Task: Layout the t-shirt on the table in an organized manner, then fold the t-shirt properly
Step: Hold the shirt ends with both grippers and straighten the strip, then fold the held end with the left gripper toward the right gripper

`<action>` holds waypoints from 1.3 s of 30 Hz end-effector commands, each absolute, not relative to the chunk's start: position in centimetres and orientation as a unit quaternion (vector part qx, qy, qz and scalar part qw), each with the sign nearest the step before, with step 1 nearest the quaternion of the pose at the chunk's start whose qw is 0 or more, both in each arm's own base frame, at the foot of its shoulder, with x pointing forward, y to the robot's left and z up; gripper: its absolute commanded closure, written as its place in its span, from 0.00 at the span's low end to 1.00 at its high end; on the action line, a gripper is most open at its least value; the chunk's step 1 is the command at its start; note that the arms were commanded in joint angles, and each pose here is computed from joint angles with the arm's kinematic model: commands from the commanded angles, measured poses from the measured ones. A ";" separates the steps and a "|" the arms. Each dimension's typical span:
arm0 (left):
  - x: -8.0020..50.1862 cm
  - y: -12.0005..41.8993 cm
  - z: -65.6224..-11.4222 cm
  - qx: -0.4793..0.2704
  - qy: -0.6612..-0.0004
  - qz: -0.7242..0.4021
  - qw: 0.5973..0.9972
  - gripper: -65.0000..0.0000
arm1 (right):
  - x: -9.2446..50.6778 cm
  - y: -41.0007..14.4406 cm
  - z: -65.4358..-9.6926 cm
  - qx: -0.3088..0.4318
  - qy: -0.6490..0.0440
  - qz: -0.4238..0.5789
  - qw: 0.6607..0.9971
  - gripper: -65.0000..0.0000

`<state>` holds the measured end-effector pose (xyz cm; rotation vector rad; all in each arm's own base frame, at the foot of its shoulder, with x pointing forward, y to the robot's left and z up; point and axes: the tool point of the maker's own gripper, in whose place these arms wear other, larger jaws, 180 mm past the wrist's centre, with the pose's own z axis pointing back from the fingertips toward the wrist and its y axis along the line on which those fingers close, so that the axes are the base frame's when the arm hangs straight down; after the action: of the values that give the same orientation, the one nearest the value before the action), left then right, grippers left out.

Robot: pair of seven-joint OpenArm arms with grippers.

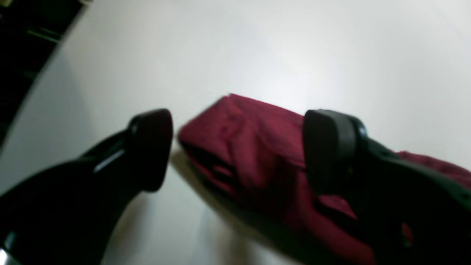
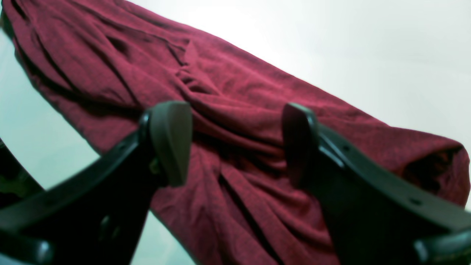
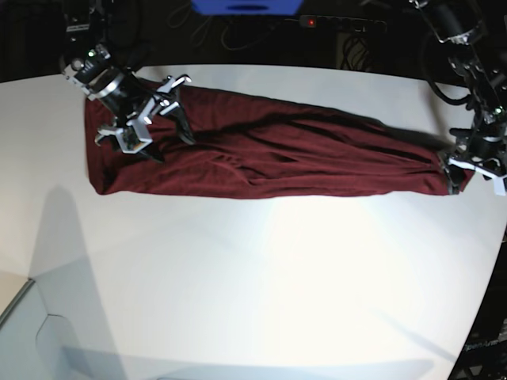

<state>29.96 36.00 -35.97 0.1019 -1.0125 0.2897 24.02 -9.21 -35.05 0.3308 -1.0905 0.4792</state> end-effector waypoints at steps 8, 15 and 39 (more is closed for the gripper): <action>30.7 36.4 -38.0 0.039 -0.462 0.127 0.877 0.18 | 24.7 -9.0 -33.7 0.162 -0.534 0.221 0.800 0.40; 30.9 36.6 -40.3 0.023 -0.439 0.155 0.885 0.18 | 24.6 -9.0 -33.7 0.161 -0.534 0.221 0.800 0.40; 30.8 34.3 -45.3 0.001 -0.424 0.139 0.895 1.00 | 24.8 -9.2 -33.6 0.159 -0.535 0.223 0.799 0.40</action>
<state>32.61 33.47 -43.39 -0.0591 -1.0067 0.3077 24.28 -9.21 -34.86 0.3296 -1.0983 0.4807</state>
